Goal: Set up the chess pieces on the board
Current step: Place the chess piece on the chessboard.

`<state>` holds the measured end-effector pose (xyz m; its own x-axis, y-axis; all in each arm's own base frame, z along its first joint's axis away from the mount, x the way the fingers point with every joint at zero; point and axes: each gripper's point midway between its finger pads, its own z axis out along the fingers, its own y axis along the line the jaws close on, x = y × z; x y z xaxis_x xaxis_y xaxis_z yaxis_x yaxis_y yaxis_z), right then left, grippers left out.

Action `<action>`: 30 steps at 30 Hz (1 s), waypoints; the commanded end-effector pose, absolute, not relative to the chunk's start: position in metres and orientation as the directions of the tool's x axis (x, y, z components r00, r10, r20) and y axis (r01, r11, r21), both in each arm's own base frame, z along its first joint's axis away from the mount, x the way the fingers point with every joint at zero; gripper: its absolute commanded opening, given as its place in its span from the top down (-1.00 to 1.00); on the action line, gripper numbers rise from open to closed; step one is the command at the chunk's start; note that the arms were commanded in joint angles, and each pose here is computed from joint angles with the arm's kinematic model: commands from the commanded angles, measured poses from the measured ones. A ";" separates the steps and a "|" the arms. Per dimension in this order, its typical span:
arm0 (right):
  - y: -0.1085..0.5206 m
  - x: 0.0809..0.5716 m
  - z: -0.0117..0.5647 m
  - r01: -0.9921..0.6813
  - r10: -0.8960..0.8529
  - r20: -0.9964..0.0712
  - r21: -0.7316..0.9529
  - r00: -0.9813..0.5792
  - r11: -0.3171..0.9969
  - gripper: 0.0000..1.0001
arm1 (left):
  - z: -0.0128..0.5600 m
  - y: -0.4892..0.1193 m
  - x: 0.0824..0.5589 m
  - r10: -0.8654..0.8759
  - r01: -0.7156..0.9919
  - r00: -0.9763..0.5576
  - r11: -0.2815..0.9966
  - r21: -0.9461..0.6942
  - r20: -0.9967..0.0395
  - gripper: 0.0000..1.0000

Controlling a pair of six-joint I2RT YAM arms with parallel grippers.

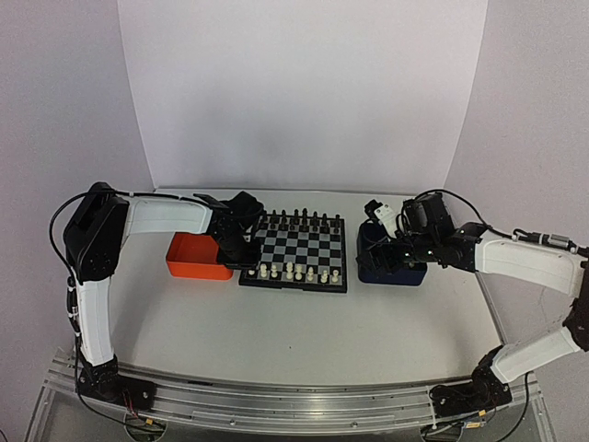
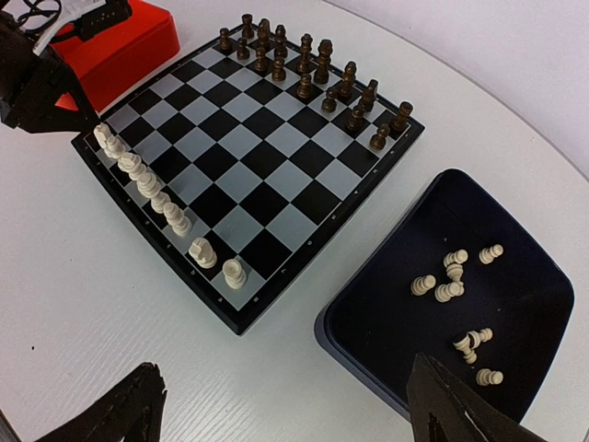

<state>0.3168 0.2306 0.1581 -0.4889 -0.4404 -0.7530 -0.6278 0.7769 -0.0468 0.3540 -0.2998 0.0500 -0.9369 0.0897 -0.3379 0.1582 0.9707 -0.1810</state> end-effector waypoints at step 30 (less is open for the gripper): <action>0.232 0.308 0.171 -0.642 -0.419 -0.778 -0.026 -0.469 0.766 -0.78 | 0.168 -0.313 0.351 0.398 0.607 -0.634 0.787 -0.108 -0.663 -0.99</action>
<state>0.3122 0.2306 0.1607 -0.4877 -0.4341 -0.7574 -0.6347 0.7721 -0.0338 0.3479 -0.3058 0.1725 -0.7267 0.2560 -0.6374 0.4784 0.8546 -0.2022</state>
